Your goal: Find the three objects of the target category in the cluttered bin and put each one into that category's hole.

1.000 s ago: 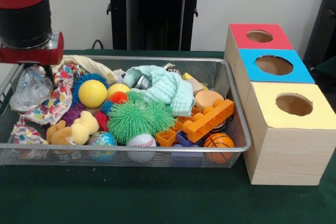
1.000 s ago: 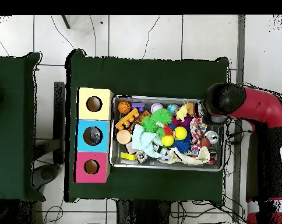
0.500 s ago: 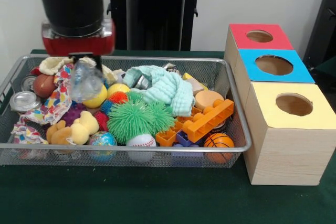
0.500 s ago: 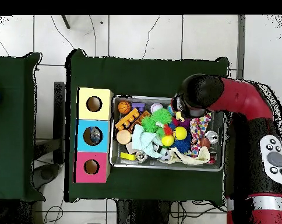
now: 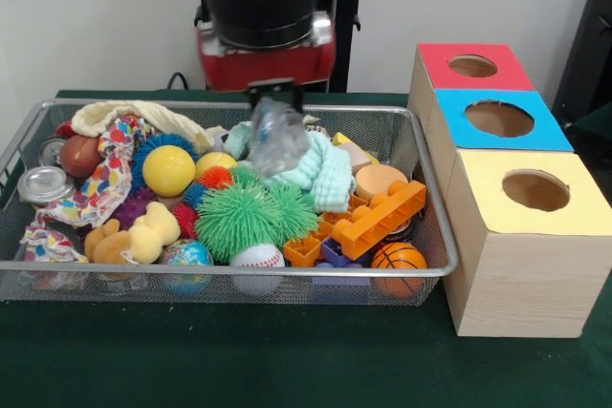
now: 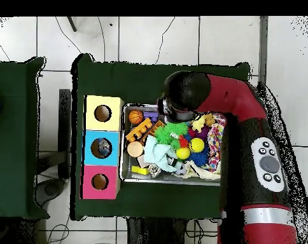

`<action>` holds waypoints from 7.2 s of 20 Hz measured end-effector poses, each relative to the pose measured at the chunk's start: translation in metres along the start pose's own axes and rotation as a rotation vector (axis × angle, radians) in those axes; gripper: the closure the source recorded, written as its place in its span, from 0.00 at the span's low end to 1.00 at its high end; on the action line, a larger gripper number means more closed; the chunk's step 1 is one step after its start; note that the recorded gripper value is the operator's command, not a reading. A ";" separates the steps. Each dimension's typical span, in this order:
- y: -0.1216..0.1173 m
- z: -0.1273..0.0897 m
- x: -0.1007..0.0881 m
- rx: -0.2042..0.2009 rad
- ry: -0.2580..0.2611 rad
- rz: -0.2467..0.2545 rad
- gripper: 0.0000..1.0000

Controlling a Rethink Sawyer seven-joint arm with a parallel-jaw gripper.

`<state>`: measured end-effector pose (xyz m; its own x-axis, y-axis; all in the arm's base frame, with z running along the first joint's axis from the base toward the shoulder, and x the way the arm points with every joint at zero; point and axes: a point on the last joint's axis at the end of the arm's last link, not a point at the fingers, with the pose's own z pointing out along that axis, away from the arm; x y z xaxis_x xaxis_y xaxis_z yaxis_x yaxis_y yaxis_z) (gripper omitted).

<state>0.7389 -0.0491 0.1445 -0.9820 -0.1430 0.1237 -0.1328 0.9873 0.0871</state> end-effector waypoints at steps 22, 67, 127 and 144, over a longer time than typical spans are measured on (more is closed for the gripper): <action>0.111 -0.002 0.036 -0.048 -0.008 0.050 1.00; 0.217 0.073 0.070 -0.151 0.043 0.118 1.00; 0.251 0.103 0.114 -0.209 0.138 0.176 1.00; 0.260 0.109 0.095 -0.192 0.093 0.150 0.00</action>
<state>0.5966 0.2012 0.0713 -0.9708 -0.0107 0.2395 0.0500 0.9680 0.2459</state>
